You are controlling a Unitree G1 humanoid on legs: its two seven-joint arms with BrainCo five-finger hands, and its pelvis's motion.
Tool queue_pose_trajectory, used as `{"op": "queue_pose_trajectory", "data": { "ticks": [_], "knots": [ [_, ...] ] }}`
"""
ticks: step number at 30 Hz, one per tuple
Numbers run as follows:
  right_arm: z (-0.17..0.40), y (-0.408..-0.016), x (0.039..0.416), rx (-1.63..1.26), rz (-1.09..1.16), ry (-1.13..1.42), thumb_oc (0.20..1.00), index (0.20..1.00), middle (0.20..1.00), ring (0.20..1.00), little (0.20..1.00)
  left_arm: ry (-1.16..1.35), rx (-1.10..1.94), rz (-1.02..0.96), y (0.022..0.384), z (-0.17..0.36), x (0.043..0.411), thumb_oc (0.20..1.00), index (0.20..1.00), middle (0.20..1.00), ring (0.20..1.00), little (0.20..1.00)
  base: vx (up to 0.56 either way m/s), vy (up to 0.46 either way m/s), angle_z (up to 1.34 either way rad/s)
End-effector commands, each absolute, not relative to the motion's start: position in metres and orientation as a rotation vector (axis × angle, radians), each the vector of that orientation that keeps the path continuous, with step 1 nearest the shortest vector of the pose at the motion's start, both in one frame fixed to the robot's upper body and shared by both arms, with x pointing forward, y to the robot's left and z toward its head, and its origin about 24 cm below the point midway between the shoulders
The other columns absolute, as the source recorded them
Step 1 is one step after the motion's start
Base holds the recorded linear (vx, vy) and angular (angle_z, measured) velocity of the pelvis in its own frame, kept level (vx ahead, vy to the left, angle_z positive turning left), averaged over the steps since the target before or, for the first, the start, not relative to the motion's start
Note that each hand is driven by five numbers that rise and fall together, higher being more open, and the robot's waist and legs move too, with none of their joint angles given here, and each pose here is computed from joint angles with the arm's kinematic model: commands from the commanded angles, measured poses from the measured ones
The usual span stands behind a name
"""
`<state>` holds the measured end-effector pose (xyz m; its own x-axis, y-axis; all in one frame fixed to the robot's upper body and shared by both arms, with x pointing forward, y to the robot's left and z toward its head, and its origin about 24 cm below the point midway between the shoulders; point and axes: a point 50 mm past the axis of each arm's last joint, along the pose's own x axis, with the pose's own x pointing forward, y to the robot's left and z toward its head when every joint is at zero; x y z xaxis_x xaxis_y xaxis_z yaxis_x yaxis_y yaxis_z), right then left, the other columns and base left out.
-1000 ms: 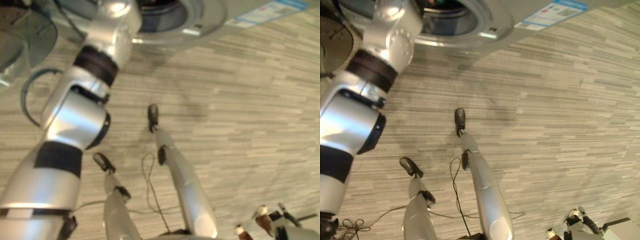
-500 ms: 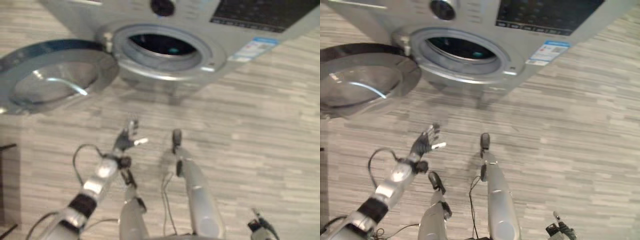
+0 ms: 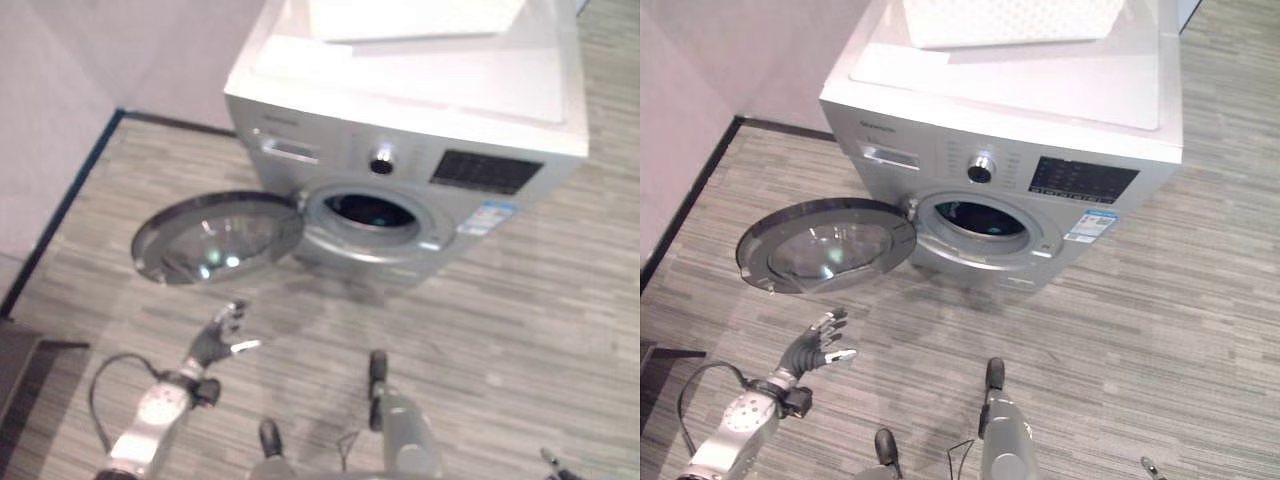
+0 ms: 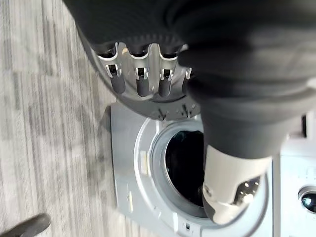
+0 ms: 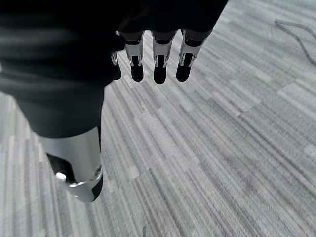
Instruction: Grab the laundry basket,head to the washer,open it,put in the laundry and shut it.
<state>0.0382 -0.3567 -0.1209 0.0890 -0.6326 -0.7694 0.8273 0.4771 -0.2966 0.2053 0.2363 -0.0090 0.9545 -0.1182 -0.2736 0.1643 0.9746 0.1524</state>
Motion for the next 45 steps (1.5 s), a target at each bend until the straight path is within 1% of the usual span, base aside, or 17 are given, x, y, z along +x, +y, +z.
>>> {"op": "queue_pose_trajectory", "data": {
  "ticks": [1, 10, 14, 17, 18, 19, 20, 21, 22, 24, 25, 26, 27, 33, 34, 44, 45],
  "knots": [
    [-0.131, -0.343, -0.002, 0.268, -1.143, 1.128, 1.0, 1.0, 1.0, 1.0, 1.0, 0.172, 0.175, -0.108, 0.242, 0.006, 0.209, 1.0, 1.0, 1.0, 1.0, 1.0, 0.08, 0.006, 0.09],
    [-0.137, -0.332, -0.005, 0.301, -1.093, 1.174, 1.0, 1.0, 1.0, 1.0, 1.0, 0.167, 0.15, -0.03, 0.25, 0.006, 0.195, 1.0, 1.0, 1.0, 1.0, 1.0, 0.01, 0.009, 0.06],
    [-0.147, -0.311, -0.015, 0.332, -1.037, 1.247, 1.0, 1.0, 1.0, 1.0, 1.0, 0.106, 0.193, 0.1, 0.268, 0.017, 0.192, 1.0, 1.0, 1.0, 1.0, 1.0, 0.03, -0.01, 0.02],
    [-0.15, -0.305, -0.008, 0.313, -0.969, 1.261, 1.0, 1.0, 1.0, 1.0, 1.0, 0.079, 0.268, 0.196, 0.282, 0.023, 0.199, 1.0, 1.0, 1.0, 1.0, 1.0, 0.01, -0.003, 0.01],
    [-0.151, -0.302, -0.002, 0.279, -0.912, 1.269, 1.0, 1.0, 1.0, 1.0, 1.0, 0.059, 0.358, 0.278, 0.295, 0.03, 0.208, 1.0, 1.0, 1.0, 1.0, 1.0, 0.0, 0.0, 0.0],
    [-0.152, -0.301, -0.001, 0.279, -0.91, 1.268, 1.0, 1.0, 1.0, 1.0, 1.0, 0.057, 0.361, 0.28, 0.294, 0.03, 0.209, 1.0, 1.0, 1.0, 1.0, 1.0, 0.04, -0.01, -0.02],
    [-0.152, -0.3, 0.01, 0.221, -0.837, 1.267, 1.0, 1.0, 1.0, 1.0, 1.0, 0.062, 0.49, 0.361, 0.309, 0.035, 0.222, 1.0, 1.0, 1.0, 1.0, 1.0, 0.0, 0.0, 0.0],
    [-0.152, -0.299, 0.01, 0.222, -0.837, 1.266, 1.0, 1.0, 1.0, 1.0, 1.0, 0.06, 0.492, 0.362, 0.309, 0.035, 0.223, 1.0, 1.0, 1.0, 1.0, 1.0, 0.03, -0.012, -0.01],
    [-0.152, -0.298, 0.016, 0.171, -0.778, 1.271, 1.0, 1.0, 1.0, 1.0, 1.0, 0.063, 0.622, 0.432, 0.324, 0.045, 0.235, 1.0, 1.0, 1.0, 1.0, 1.0, 0.0, 0.0, 0.0],
    [-0.153, -0.298, 0.018, 0.155, -0.762, 1.272, 1.0, 1.0, 1.0, 1.0, 1.0, 0.055, 0.667, 0.464, 0.33, 0.051, 0.24, 1.0, 1.0, 1.0, 1.0, 1.0, 0.02, -0.001, -0.02],
    [-0.151, -0.3, 0.021, 0.118, -0.73, 1.27, 1.0, 1.0, 1.0, 1.0, 1.0, 0.085, 0.753, 0.514, 0.346, 0.057, 0.249, 1.0, 1.0, 1.0, 1.0, 1.0, 0.03, -0.004, -0.06],
    [-0.152, -0.299, 0.022, 0.122, -0.73, 1.268, 1.0, 1.0, 1.0, 1.0, 1.0, 0.082, 0.755, 0.513, 0.346, 0.057, 0.25, 1.0, 1.0, 1.0, 1.0, 1.0, 0.05, -0.001, -0.08],
    [-0.149, -0.304, 0.028, 0.069, -0.695, 1.257, 1.0, 1.0, 1.0, 1.0, 1.0, 0.114, 0.846, 0.575, 0.365, 0.071, 0.262, 1.0, 1.0, 1.0, 1.0, 1.0, 0.02, 0.002, -0.06],
    [-0.147, -0.309, 0.031, 0.008, -0.664, 1.251, 1.0, 1.0, 1.0, 1.0, 1.0, 0.162, 0.959, 0.609, 0.389, 0.101, 0.282, 1.0, 1.0, 1.0, 1.0, 1.0, 0.0, -0.006, -0.12],
    [-0.144, -0.315, 0.03, -0.028, -0.658, 1.258, 1.0, 1.0, 1.0, 1.0, 1.0, 0.185, 0.989, 0.625, 0.398, 0.122, 0.295, 1.0, 1.0, 1.0, 1.0, 1.0, -0.02, -0.022, -0.06],
    [-0.139, -0.326, 0.031, -0.049, -0.686, 1.252, 1.0, 1.0, 1.0, 1.0, 1.0, 0.183, 0.971, 0.606, 0.395, 0.186, 0.335, 1.0, 1.0, 1.0, 1.0, 1.0, -0.02, -0.015, -0.07],
    [-0.138, -0.328, 0.033, -0.045, -0.696, 1.241, 1.0, 1.0, 1.0, 1.0, 1.0, 0.166, 0.97, 0.62, 0.392, 0.204, 0.343, 1.0, 1.0, 1.0, 1.0, 1.0, 0.0, 0.0, 0.0]
  ]
}}
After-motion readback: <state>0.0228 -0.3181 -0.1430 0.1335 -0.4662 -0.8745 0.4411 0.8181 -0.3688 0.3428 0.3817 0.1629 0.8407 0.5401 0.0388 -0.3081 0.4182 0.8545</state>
